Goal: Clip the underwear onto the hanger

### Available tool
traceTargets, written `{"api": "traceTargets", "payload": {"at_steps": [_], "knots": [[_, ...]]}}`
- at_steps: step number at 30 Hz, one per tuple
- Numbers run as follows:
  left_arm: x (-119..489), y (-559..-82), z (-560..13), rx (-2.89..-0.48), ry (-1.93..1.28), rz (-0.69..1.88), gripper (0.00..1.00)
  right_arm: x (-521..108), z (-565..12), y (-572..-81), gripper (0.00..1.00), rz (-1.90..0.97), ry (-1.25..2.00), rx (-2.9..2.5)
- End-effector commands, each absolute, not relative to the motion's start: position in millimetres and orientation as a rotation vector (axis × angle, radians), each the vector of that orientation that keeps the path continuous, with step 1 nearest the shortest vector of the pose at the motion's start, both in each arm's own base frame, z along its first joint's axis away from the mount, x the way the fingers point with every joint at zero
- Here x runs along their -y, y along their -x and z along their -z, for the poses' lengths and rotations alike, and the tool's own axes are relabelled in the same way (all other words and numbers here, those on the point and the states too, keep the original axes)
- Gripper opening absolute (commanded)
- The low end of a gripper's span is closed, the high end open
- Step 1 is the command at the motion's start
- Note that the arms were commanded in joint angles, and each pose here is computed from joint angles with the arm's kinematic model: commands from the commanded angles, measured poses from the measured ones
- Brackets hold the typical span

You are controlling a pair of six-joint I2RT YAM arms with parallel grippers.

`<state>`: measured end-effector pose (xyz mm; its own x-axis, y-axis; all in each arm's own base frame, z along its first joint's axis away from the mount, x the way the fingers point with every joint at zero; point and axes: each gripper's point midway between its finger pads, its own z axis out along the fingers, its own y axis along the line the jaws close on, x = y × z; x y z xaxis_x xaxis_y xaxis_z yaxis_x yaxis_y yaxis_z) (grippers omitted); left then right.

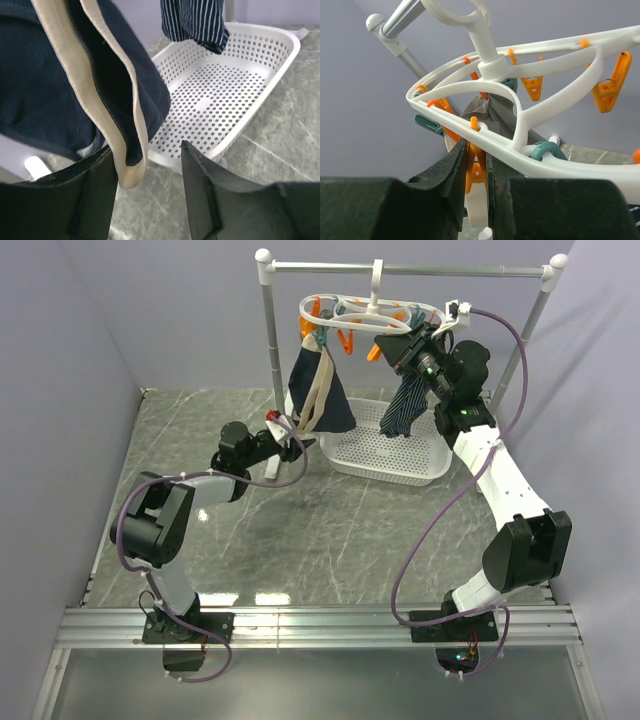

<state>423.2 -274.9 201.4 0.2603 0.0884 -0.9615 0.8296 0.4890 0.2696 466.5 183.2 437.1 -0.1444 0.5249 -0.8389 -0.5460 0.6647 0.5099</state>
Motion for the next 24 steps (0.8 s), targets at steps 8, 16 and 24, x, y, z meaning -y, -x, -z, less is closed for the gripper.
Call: {"api": "traceTargets", "payload": {"at_steps": [8, 16, 24], "knots": [[290, -446, -235, -1.081, -0.849, 0.572, 0.36, -183, -475, -464, 0.0, -0.943, 0.058, -1.327], [308, -415, -263, -1.055, -0.93, 0.629, 0.0, -180, -474, -461, 0.0, -0.929, 0.04, -1.329], [360, -385, -327, -1.011, -1.074, 0.637, 0.0, -179, -481, -457, 0.0, -0.936, 0.03, -1.317]]}}
